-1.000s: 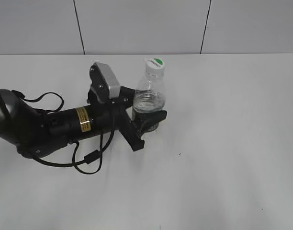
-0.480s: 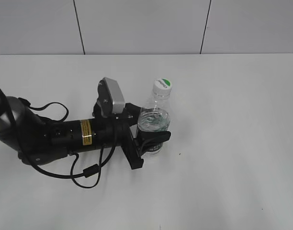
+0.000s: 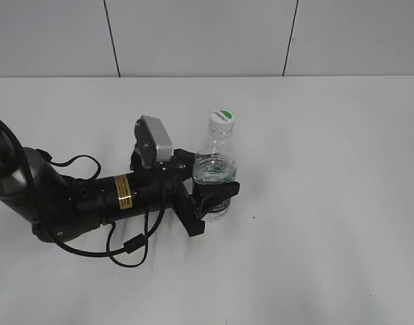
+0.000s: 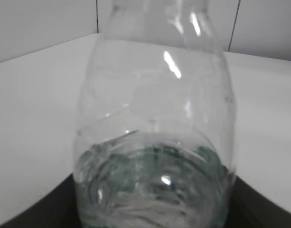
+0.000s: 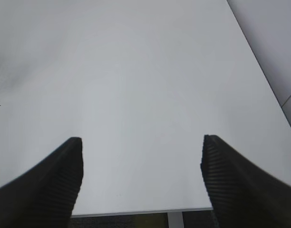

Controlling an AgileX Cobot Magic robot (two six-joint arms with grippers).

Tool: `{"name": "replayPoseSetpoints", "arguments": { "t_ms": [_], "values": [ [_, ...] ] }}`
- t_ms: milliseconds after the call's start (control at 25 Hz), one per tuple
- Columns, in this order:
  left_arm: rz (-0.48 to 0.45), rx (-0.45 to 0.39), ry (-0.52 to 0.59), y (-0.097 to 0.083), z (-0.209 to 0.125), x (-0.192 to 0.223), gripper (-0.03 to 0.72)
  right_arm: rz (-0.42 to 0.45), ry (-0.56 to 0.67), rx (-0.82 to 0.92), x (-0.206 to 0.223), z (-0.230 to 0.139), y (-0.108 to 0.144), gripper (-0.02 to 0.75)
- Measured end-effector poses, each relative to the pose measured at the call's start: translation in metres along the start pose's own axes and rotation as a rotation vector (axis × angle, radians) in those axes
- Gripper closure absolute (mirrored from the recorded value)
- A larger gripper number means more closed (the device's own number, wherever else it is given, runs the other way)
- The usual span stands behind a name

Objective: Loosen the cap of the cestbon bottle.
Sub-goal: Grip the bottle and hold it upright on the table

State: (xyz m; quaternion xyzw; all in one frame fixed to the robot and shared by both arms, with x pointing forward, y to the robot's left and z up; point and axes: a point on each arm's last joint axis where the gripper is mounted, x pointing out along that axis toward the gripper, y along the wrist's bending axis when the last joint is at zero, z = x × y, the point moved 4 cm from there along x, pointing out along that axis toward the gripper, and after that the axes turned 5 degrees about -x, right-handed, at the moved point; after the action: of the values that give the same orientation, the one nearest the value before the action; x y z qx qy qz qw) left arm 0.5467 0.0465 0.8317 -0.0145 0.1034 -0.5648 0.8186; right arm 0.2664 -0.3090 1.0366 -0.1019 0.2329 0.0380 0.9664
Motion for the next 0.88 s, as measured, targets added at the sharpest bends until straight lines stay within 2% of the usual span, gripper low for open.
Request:
{"name": "replayPoseSetpoints", "arguments": {
  "t_ms": [880],
  "values": [
    [0.002,-0.014,-0.019,0.001,-0.0026,0.0007,0.283,0.0,0.0,0.0,0.0,0.0,0.0,0.148]
  ]
}}
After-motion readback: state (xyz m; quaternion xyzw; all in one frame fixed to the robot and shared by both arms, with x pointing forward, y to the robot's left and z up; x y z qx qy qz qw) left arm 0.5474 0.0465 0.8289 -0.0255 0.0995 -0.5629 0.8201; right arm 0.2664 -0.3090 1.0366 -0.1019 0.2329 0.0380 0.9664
